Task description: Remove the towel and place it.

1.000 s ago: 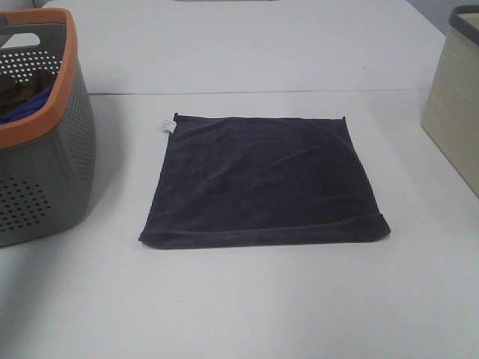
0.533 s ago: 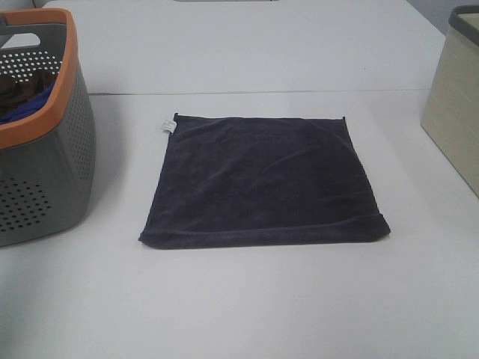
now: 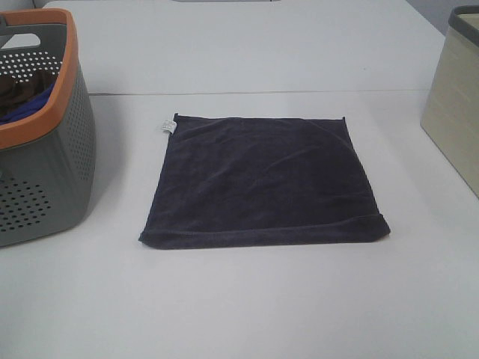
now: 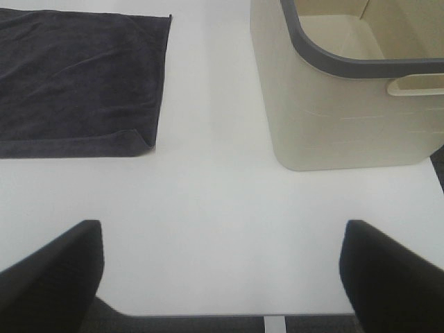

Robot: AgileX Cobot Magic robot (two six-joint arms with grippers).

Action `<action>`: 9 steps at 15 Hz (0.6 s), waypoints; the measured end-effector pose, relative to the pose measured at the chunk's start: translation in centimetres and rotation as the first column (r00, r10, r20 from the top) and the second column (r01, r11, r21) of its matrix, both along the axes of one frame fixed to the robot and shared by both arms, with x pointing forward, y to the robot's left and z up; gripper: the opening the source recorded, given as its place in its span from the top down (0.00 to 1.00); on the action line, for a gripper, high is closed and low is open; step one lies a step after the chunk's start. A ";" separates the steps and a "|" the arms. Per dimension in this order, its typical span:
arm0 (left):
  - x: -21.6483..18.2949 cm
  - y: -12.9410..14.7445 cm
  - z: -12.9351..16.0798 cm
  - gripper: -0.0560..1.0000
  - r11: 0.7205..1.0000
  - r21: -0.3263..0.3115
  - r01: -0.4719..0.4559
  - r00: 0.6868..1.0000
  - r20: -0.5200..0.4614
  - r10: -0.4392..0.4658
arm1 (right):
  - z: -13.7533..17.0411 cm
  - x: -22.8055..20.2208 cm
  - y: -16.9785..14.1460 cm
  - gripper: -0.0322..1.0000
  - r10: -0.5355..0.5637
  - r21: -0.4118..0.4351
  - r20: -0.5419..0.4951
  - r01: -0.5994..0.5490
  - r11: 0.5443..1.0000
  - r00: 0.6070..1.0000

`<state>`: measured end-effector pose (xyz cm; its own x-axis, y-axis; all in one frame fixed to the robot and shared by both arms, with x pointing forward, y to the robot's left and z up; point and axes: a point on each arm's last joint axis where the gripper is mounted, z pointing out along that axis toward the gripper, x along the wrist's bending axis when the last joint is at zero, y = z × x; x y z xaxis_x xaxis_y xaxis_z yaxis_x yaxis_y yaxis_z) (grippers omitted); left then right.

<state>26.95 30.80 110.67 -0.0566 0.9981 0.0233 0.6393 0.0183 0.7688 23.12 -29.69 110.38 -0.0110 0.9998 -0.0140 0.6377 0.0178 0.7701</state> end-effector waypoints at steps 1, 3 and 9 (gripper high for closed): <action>-0.9 0.0 -0.9 0.11 1.000 -0.001 0.000 1.000 0.022 0.000 | -0.6 -0.7 0.0 0.17 0.009 -0.009 0.027 -0.009 1.000 1.000; -2.7 0.1 -2.5 0.11 1.000 0.010 0.009 0.997 0.081 -0.010 | -2.0 -1.8 0.3 0.17 0.039 -0.005 0.070 -0.038 0.999 0.997; -4.4 -0.4 -5.0 0.11 0.997 -0.001 0.073 0.980 0.187 -0.072 | -5.7 -0.6 1.1 0.17 0.128 0.018 0.106 -0.131 0.991 0.986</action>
